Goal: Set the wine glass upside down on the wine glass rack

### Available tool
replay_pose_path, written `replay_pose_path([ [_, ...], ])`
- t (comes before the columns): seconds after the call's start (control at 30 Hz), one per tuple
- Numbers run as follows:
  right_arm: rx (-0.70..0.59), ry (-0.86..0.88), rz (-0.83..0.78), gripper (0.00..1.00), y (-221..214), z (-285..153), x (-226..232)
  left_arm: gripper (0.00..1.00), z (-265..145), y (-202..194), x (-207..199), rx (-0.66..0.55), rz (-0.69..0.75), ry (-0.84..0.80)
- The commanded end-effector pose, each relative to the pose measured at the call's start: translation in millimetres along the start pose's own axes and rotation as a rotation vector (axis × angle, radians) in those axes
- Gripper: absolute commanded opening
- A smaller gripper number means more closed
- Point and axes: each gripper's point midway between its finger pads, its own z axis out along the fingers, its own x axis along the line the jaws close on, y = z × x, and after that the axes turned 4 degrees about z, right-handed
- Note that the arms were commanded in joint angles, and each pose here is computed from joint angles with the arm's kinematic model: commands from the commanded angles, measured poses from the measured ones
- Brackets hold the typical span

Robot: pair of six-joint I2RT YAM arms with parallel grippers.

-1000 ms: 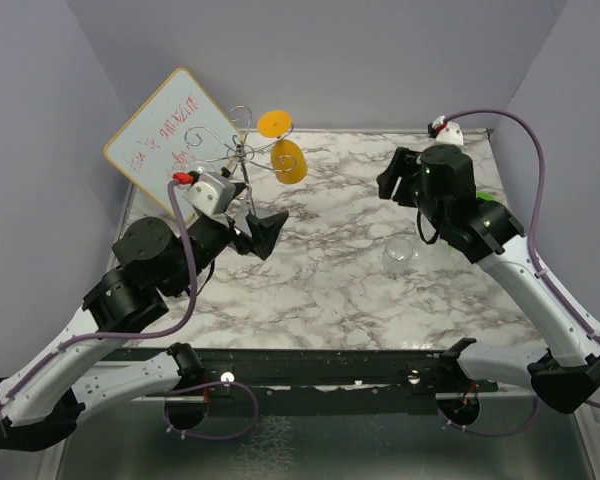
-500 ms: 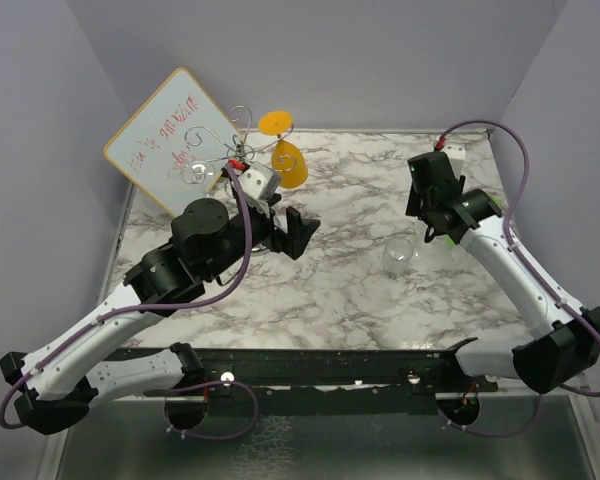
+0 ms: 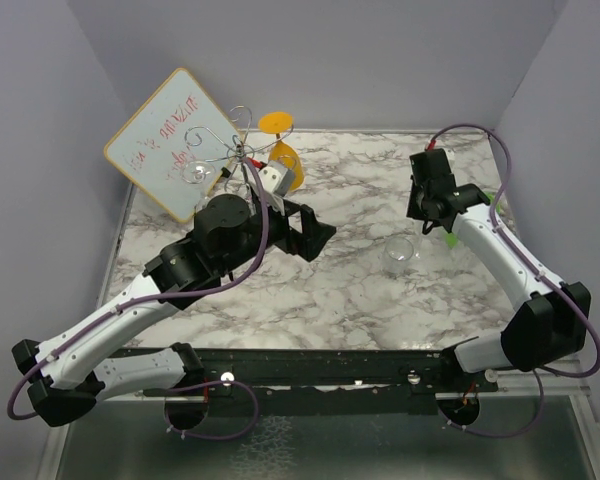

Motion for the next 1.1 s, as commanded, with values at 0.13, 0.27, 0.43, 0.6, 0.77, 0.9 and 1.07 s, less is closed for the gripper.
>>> replay_pose_path([
  [0.13, -0.005, 0.05, -0.052, 0.01, 8.4, 13.5, 12.7, 0.97, 0.8, 11.9, -10.8, -0.032, -0.044, -0.042],
  [0.27, -0.077, 0.088, -0.06, 0.0, 30.6, 4.3, 19.0, 0.98, 2.1, 16.1, -13.6, -0.057, -0.034, -0.059],
  [0.43, -0.196, 0.235, -0.023, 0.01, 60.6, -20.1, 40.4, 0.99, 0.5, 39.6, -11.1, -0.117, 0.015, -0.038],
  [0.6, -0.347, 0.422, 0.054, 0.0, 86.6, -54.7, 61.9, 0.99, 6.7, 51.3, -6.8, -0.158, -0.029, 0.001],
  [0.77, -0.517, 0.584, 0.126, 0.0, 102.5, -93.1, 70.2, 0.99, 23.1, 66.6, -9.5, -0.177, -0.201, 0.033],
  [0.9, -0.637, 0.658, 0.19, 0.01, 111.4, -126.0, 63.4, 0.96, 37.3, 77.3, -18.1, -0.233, -0.376, 0.002],
  [1.07, -0.802, 0.741, 0.29, 0.01, 119.7, -175.9, 44.6, 0.87, 61.6, 94.5, -20.3, -0.242, -0.508, 0.033],
])
